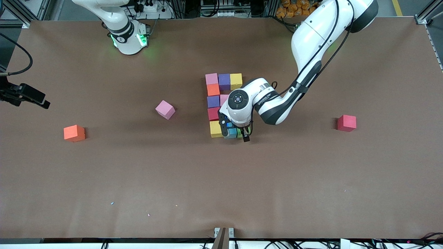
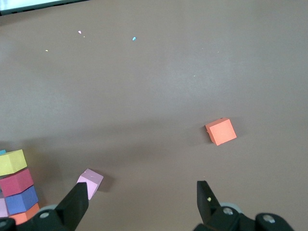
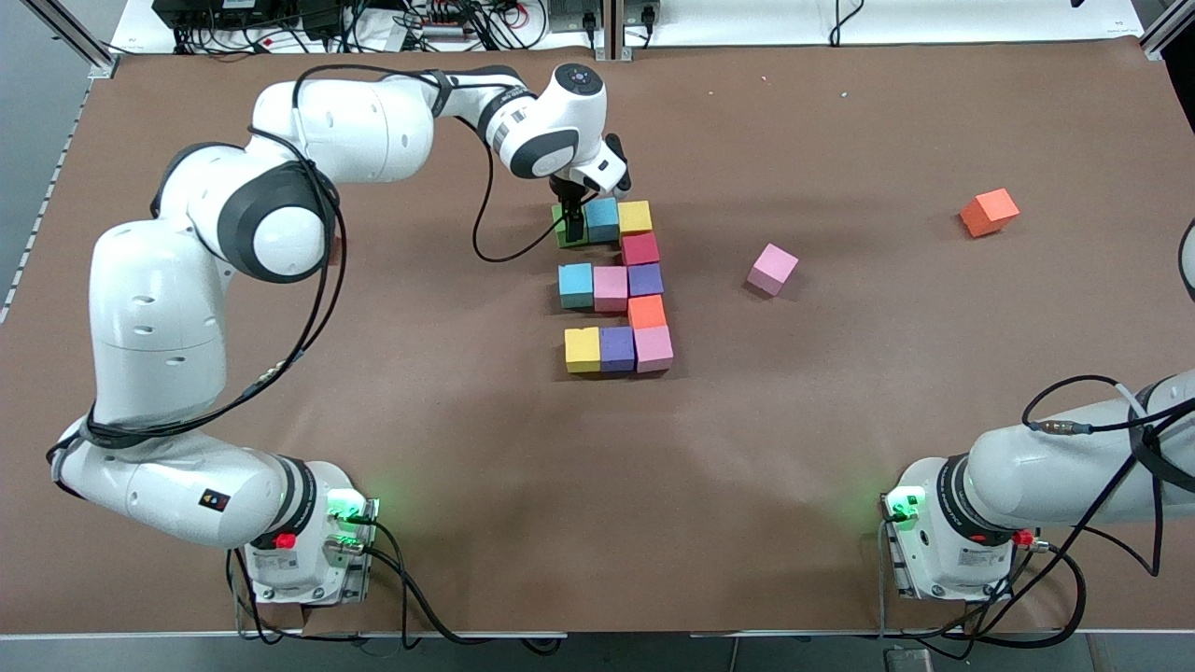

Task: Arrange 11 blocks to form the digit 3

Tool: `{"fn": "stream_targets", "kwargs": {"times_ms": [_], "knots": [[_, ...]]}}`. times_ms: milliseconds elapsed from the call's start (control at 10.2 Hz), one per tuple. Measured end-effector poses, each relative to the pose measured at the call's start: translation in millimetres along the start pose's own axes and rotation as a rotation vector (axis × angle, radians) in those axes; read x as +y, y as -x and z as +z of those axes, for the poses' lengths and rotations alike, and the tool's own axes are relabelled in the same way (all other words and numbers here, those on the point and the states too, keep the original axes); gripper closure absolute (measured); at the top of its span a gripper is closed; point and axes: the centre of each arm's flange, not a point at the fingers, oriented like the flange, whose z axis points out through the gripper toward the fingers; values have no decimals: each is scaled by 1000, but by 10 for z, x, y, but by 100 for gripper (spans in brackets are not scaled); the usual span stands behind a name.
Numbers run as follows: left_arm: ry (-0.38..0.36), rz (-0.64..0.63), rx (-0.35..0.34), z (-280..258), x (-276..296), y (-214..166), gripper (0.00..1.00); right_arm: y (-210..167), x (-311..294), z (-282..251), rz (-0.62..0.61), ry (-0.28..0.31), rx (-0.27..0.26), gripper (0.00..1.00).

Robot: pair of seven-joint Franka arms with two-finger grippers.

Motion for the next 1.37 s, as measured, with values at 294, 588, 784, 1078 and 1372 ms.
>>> {"fn": "stream_targets", "kwargs": {"times_ms": [294, 588, 784, 1078, 1372], "knots": [[-20, -50, 10, -361, 12, -27, 0, 0, 1, 0, 0, 0, 0, 0], [-24, -232, -14, -1054, 96, 81, 0, -1, 2, 1, 0, 0, 0, 0], [-65, -412, -28, -1591, 95, 264, 0, -1, 0, 1, 0, 0, 0, 0], [-143, -666, -22, -2428, -304, 991, 0, 2, 2, 10, 0, 0, -4, 0], [-220, -927, -14, -3244, -937, 2392, 0, 17, 0, 40, 0, 1, -13, 0]]}}
